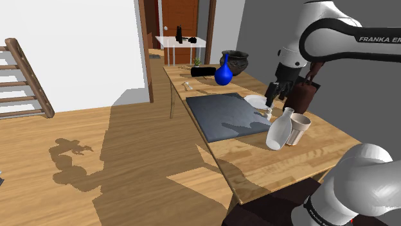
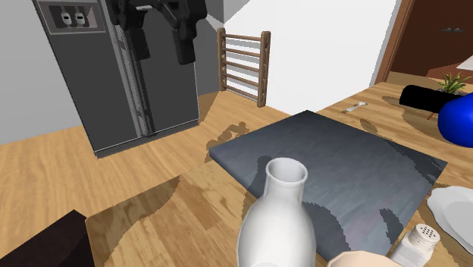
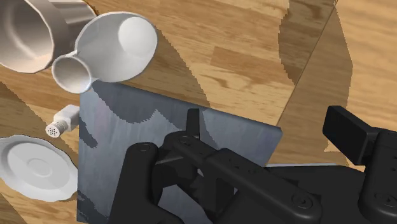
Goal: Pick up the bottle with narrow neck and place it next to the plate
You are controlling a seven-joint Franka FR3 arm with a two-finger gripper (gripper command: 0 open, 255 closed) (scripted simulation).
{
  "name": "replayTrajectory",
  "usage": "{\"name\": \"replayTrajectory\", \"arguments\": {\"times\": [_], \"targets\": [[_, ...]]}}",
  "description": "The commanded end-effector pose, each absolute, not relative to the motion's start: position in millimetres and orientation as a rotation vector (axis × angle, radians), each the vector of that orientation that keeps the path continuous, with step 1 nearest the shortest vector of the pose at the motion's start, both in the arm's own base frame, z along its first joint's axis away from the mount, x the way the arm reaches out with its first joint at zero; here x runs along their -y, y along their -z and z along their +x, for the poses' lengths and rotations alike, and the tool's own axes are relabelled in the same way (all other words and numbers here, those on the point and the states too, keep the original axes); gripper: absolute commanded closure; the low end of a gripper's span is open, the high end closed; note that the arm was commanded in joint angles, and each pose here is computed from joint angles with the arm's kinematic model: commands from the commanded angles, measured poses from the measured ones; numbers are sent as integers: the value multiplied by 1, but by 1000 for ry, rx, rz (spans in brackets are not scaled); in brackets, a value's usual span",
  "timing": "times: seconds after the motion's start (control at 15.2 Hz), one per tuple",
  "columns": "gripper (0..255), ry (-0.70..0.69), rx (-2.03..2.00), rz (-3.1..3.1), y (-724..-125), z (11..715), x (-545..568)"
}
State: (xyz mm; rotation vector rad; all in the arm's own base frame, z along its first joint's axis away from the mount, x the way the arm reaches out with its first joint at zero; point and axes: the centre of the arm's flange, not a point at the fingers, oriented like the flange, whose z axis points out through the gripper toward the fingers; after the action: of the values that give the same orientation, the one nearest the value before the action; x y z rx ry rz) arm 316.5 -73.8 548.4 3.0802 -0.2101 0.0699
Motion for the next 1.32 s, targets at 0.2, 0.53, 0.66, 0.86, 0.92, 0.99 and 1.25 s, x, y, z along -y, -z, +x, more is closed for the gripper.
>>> {"name": "replayTrajectory", "arguments": {"times": [0.2,0.53,0.66,0.86,0.92,0.99,1.25], "targets": [[0,-31,214,3097,-522,314,138],[0,8,219,3112,-494,311,199],[0,23,221,3119,-482,309,224],[0,47,223,3128,-464,306,261],[0,52,224,3130,-461,306,268],[0,52,224,3130,-455,305,268],[0,52,224,3130,-434,305,268]]}}
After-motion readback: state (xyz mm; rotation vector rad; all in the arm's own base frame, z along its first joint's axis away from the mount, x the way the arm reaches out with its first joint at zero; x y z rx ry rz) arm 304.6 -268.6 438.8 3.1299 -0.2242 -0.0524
